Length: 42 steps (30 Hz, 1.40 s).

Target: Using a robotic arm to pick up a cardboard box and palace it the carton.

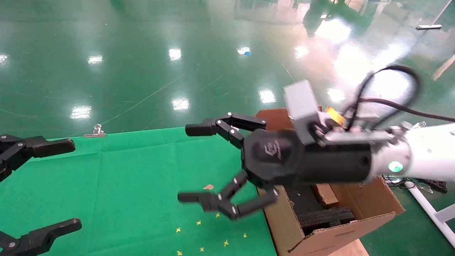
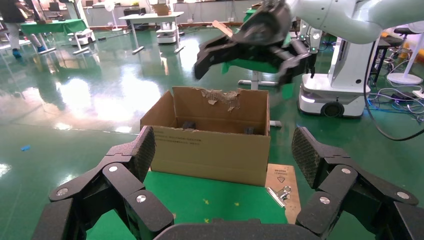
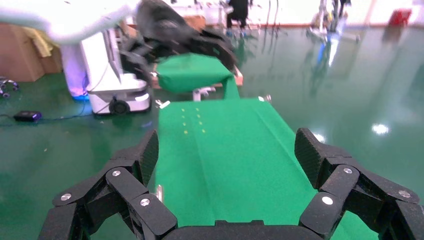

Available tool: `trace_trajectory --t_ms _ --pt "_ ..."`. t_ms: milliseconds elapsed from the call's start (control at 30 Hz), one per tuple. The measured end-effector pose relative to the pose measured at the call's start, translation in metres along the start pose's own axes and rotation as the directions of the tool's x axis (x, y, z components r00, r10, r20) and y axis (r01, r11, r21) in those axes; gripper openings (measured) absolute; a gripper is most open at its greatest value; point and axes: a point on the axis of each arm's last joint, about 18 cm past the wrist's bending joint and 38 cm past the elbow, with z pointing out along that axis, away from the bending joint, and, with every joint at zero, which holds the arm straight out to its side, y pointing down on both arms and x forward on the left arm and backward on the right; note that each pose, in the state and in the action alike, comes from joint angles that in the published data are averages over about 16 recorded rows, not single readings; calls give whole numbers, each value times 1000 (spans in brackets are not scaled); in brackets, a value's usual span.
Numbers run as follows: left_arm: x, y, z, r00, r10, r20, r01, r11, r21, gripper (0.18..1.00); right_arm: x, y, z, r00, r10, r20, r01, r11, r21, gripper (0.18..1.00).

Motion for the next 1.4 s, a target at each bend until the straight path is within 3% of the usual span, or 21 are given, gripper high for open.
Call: trace_trajectory --t_ms 367,1400 --pt "0 0 0 1000 0 0 0 1000 0 1001 -19 -9 -6 998 -58 25 57 998 36 1000" --pt "0 0 0 1000 0 0 0 1000 0 1001 -11 -5 -3 999 -38 15 38 999 21 1000"
